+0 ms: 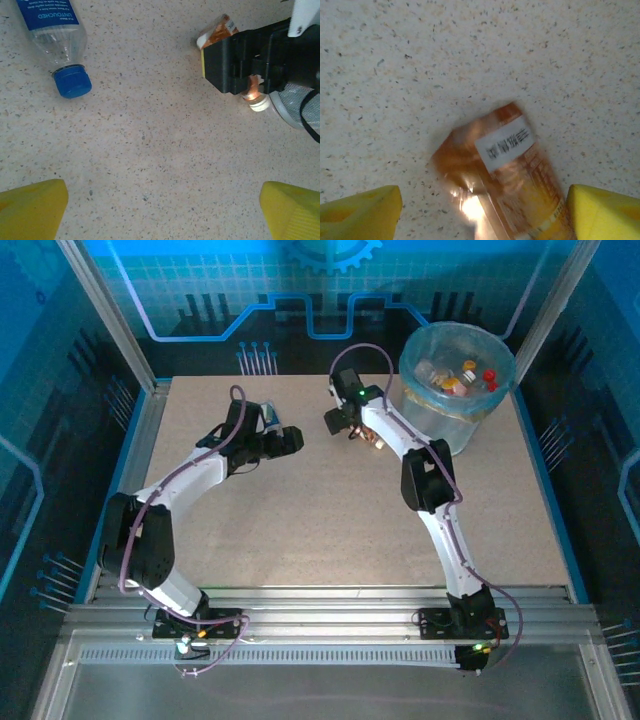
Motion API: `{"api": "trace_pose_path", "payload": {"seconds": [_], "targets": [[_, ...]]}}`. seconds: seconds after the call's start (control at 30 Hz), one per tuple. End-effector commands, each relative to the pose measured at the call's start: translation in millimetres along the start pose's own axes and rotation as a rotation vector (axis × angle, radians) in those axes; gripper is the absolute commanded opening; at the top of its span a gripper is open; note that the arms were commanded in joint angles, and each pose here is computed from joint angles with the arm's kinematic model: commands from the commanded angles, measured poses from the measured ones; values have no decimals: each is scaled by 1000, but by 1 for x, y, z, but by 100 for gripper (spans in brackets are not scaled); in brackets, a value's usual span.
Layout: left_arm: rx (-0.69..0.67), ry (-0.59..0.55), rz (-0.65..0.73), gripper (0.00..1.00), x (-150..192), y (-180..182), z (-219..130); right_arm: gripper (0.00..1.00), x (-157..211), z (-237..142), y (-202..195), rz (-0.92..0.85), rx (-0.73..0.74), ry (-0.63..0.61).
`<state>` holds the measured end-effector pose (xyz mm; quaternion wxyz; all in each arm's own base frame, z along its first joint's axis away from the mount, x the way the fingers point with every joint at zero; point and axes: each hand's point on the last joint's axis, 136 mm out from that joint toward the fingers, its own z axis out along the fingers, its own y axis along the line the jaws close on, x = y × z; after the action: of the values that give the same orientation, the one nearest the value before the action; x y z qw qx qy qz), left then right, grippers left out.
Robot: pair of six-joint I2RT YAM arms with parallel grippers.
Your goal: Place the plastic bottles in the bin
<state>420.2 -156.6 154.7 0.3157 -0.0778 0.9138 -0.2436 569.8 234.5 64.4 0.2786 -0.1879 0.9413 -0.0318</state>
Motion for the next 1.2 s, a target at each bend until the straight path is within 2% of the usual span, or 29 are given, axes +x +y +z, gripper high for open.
{"api": "trace_pose_path", "payload": {"seconds": [0.0,0.13,0.27,0.4,0.53,0.63,0.87,1.03,1.17], "targets": [[37,-8,8,99,-9,-8,0,85,17,15,3,-33,3,63],[34,-3,2,99,-8,-7,-2,80,25,22,3,-39,-4,94],[38,-5,-2,99,-8,-9,-7,65,25,14,6,-32,-24,94],[53,-19,-5,99,-10,-15,-18,57,14,-11,7,-23,-40,63],[71,-43,-10,99,-13,-21,-33,55,-1,-47,11,-23,-61,6],[97,-55,-22,99,-13,-27,-44,55,-12,-79,18,-32,-83,-47],[173,-83,-28,99,-14,-49,-69,55,-49,-181,19,-25,-127,-246],[209,-100,15,99,-16,-71,-82,54,-81,-266,-8,3,-93,-446],[239,-106,45,99,-15,-89,-87,54,-92,-328,-31,42,-66,-597]]}}
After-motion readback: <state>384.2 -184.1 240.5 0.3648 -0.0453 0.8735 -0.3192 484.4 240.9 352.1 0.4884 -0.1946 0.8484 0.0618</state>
